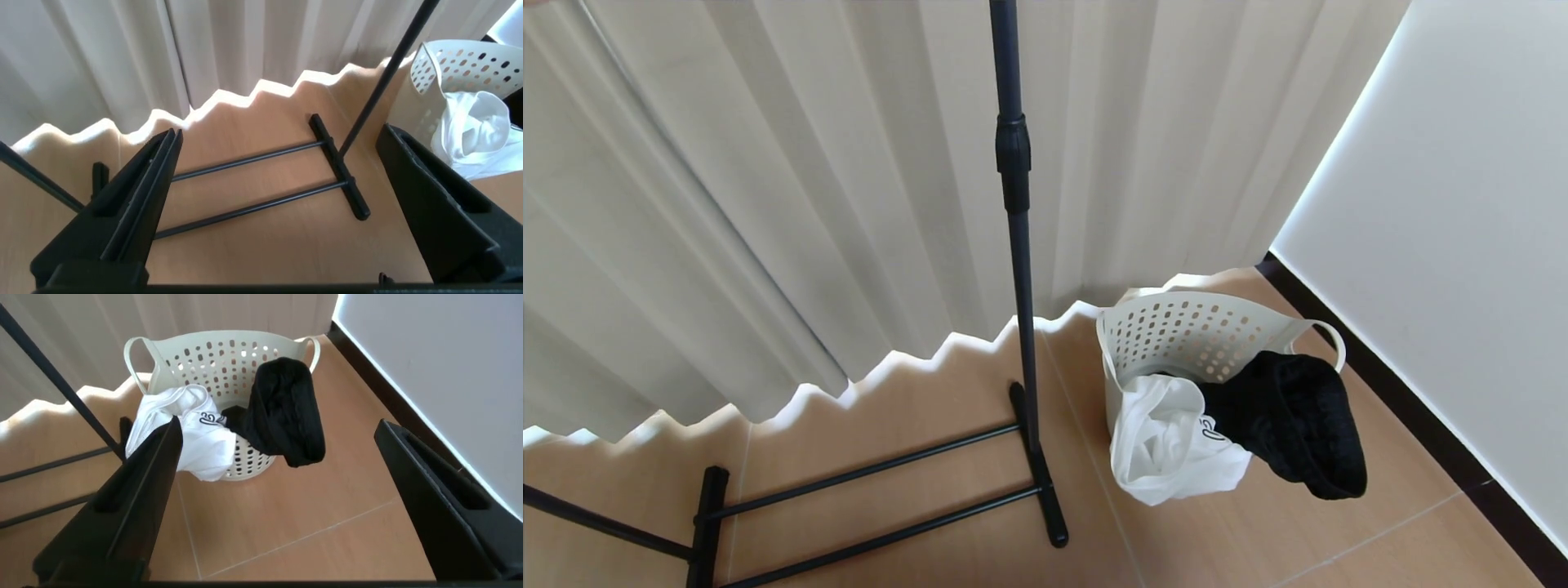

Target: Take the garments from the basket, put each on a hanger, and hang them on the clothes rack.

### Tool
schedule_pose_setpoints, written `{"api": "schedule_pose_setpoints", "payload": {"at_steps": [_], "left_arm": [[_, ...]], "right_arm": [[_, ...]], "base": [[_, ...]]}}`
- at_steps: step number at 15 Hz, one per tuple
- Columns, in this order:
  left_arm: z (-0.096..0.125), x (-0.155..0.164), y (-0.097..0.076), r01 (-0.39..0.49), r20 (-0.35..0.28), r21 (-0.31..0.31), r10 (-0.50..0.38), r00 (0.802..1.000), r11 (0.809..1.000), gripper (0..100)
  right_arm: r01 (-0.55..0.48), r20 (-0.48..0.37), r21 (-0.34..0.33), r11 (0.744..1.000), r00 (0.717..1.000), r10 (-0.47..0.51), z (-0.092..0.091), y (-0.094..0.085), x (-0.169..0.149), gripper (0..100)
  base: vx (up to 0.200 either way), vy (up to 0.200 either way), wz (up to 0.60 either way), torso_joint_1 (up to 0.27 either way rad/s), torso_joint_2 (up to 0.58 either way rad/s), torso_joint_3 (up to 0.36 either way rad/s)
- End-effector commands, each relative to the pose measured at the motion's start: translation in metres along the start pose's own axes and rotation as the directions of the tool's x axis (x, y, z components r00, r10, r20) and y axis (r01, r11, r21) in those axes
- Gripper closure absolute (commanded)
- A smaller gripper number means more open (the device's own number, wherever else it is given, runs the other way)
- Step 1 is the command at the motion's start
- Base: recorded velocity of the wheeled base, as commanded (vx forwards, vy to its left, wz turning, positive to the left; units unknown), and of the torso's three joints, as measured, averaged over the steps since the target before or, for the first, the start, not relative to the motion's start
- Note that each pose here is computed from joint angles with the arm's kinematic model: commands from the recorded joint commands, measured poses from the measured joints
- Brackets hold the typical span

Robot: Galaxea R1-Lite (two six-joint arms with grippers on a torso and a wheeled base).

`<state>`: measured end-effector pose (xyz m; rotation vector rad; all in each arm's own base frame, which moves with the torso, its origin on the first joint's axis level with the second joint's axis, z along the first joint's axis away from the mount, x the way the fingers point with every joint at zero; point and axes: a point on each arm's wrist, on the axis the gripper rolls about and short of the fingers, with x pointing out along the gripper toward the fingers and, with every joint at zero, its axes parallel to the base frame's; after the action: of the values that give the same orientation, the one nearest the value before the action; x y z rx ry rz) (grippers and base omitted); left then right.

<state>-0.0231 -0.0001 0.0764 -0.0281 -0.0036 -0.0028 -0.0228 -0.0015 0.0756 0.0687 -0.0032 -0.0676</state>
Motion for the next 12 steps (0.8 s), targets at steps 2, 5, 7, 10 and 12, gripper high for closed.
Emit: {"api": "schedule_pose_setpoints", "payload": {"at_steps": [2,5,7,10,12], "left_arm": [[0.0,0.0,0.0,0.0,-0.001,0.0,0.0,1.0,1.0,0],[0.0,0.0,0.0,0.0,-0.001,-0.003,0.0,1.0,1.0,0],[0.0,0.0,0.0,0.0,-0.001,-0.004,0.0,1.0,1.0,0],[0.0,0.0,0.0,0.0,-0.001,-0.007,0.0,1.0,1.0,0],[0.0,0.0,0.0,0.0,-0.001,-0.006,0.0,1.0,1.0,0]], "right_arm": [[0.003,0.001,0.003,1.0,1.0,-0.003,0.0,-0.0001,0.0,0],[0.001,0.001,0.002,1.0,1.0,-0.001,0.0,0.0,0.0,0],[0.001,-0.001,-0.02,1.0,1.0,-0.001,0.0001,0.0,0.0001,0],[0.009,0.0,-0.04,0.999,1.0,-0.009,0.0001,-0.0002,0.0001,0],[0.009,0.001,-0.041,0.999,1.0,-0.009,0.0002,-0.0002,0.0001,0]], "base": [[0.0,0.0,0.0,0.002,0.01,-0.2],[0.0,0.0,0.0,0.002,0.01,-0.198],[0.0,0.0,0.0,0.002,0.0,-0.198],[0.0,0.0,0.0,0.003,0.0,-0.067],[0.0,0.0,0.0,0.002,0.0,-0.115]]}}
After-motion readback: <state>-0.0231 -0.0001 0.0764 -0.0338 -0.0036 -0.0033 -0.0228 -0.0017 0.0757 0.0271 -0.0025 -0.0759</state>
